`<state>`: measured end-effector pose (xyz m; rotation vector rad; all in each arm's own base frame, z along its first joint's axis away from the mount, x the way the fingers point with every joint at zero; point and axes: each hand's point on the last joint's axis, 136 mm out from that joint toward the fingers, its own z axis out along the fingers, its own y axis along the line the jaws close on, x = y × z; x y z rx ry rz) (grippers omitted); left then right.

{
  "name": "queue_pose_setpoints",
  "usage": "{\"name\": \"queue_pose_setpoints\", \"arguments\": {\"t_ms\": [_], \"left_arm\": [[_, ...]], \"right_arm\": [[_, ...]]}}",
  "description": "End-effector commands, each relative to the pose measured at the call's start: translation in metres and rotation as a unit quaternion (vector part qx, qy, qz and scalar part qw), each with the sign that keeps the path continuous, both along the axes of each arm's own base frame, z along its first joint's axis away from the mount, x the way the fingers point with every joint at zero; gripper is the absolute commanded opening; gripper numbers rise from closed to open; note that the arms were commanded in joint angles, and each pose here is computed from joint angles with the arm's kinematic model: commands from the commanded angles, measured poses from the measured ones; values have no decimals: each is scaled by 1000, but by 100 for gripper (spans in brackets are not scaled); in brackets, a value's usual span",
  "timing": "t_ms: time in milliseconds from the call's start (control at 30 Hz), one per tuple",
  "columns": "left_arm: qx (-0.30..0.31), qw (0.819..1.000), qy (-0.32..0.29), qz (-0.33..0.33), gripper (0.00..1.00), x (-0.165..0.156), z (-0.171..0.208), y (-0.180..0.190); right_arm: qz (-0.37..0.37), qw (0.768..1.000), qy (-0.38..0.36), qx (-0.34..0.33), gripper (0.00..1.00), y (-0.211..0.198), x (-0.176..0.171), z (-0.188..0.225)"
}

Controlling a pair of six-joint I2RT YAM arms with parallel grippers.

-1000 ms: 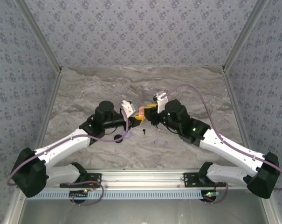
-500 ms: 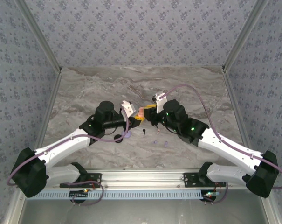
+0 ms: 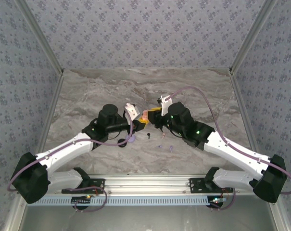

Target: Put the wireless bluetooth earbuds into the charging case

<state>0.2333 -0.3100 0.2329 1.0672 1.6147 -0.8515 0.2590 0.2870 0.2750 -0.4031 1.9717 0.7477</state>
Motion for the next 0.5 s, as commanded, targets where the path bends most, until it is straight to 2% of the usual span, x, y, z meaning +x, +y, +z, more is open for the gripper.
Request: {"name": "queue_pose_setpoints", "arguments": {"t_ms": [0, 267, 467], "left_arm": [[-49, 998, -47, -1, 14, 5, 39, -7], [-50, 998, -48, 1, 14, 5, 40, -7], [-48, 998, -48, 3, 15, 6, 38, -6]], "right_arm": [[2, 999, 33, -17, 24, 2, -5, -15], [0, 999, 41, -32, 25, 3, -5, -26], [6, 999, 36, -29, 29, 4, -5, -19]]}}
